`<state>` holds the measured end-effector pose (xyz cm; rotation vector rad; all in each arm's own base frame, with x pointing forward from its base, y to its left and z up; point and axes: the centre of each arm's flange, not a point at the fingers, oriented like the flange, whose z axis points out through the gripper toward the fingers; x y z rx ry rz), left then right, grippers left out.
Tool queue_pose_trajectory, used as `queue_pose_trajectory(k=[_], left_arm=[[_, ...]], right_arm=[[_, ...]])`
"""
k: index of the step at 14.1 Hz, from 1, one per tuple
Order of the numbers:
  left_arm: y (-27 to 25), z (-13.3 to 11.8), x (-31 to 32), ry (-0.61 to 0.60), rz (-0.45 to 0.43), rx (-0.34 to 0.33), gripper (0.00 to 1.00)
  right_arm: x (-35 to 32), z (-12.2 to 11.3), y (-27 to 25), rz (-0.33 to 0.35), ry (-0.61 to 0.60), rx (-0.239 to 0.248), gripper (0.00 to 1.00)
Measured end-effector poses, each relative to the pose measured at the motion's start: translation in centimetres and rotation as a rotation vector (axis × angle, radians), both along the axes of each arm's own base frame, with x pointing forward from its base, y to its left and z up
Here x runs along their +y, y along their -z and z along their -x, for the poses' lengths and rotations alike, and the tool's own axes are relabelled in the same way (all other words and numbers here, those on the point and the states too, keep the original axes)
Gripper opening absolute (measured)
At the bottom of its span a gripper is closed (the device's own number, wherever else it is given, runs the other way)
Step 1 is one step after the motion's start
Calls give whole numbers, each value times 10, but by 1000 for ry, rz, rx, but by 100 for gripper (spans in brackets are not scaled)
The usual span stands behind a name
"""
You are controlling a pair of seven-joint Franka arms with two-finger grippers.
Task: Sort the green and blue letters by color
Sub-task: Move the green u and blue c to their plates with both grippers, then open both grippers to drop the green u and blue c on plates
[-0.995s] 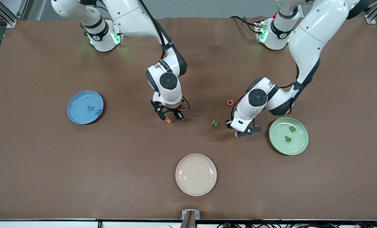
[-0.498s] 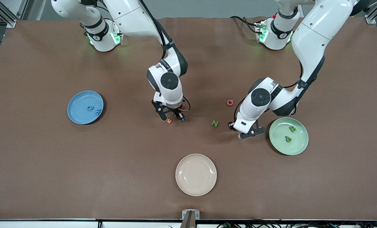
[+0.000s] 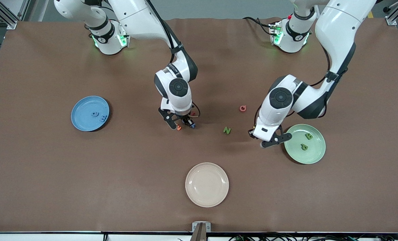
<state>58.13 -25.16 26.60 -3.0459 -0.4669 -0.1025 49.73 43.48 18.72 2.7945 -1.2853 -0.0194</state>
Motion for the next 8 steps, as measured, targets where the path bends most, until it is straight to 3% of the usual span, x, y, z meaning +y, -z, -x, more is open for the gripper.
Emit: queue_pose_trajectory(k=[5,8], left_arm=[[2,-19,89,44,-54,78,33],[19,-18,145,100,-59,136,33]], right_arm=[[-105,-45,-58,-19,-155,105,35],[-177,-25,-70,21,-253,121,35]])
